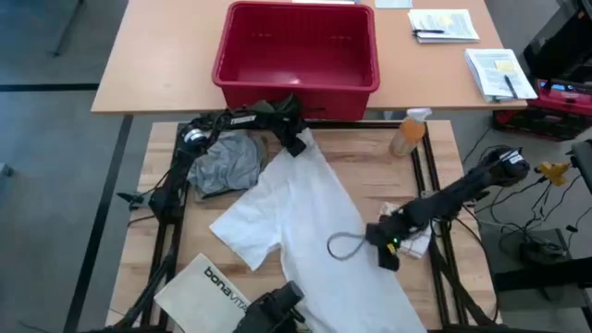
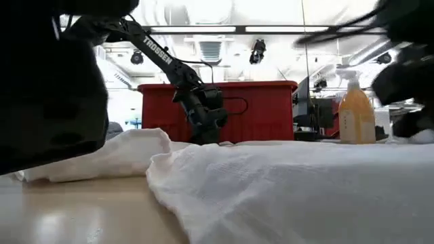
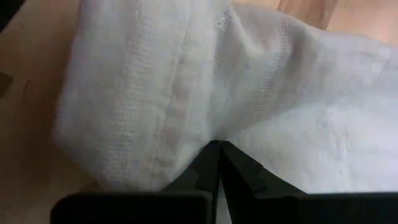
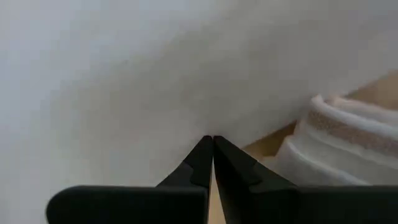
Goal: Fold laundry
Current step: Fold the white long sleeve shirt
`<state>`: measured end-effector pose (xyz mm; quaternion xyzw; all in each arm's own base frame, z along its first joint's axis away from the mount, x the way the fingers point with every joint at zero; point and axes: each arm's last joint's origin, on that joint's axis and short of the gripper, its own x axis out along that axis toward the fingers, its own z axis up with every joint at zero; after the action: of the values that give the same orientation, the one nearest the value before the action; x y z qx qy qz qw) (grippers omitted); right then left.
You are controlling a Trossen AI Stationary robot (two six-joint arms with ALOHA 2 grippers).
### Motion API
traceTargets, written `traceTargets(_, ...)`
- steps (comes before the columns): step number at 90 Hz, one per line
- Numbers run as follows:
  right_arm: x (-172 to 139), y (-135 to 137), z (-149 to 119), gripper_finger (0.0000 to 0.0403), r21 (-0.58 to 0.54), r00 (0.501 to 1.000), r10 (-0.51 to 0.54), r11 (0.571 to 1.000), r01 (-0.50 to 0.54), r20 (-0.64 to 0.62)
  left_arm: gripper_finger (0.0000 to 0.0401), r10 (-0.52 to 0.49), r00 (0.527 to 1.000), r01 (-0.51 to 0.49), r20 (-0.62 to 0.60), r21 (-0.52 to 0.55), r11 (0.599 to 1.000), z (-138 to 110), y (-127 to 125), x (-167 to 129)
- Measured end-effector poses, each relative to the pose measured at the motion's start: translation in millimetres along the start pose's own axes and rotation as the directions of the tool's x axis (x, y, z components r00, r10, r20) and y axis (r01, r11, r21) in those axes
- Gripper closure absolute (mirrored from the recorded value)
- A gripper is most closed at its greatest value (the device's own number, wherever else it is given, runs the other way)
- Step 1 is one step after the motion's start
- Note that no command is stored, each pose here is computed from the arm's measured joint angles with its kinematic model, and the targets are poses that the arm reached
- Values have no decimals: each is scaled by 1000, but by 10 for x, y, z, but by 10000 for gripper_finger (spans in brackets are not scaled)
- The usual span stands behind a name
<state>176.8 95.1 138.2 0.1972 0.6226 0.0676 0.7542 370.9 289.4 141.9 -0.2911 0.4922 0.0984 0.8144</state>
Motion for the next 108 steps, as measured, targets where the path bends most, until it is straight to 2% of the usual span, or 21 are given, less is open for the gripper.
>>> traceTargets(11,12,228,-164,403,-50,1000,-5,999,3,-31,401,23,1000,-23,3,-7,1000,0,39,-18)
traceTargets(26,49,404,-430,403,-73,997,-39,997,34,-73,401,29,1000,-29,10,-9,1000,4,61,-48)
traceTargets(40,36,388,-532,403,21,989,-126,992,127,-72,401,56,998,-56,41,-2,998,37,11,-188)
traceTargets(53,29,323,-466,403,82,983,-185,979,185,-9,401,46,998,-46,51,-6,999,71,-31,-290)
traceTargets(71,43,181,-388,403,150,982,-185,971,187,-27,401,16,1000,-16,-17,-5,1000,5,-122,-354)
traceTargets(97,13,-57,-257,403,189,972,-232,954,234,-35,401,-3,997,8,-72,69,998,-38,-350,-277)
traceTargets(108,-84,-152,-176,403,161,959,-281,948,274,23,401,-11,998,16,-68,75,997,-30,-461,-232)
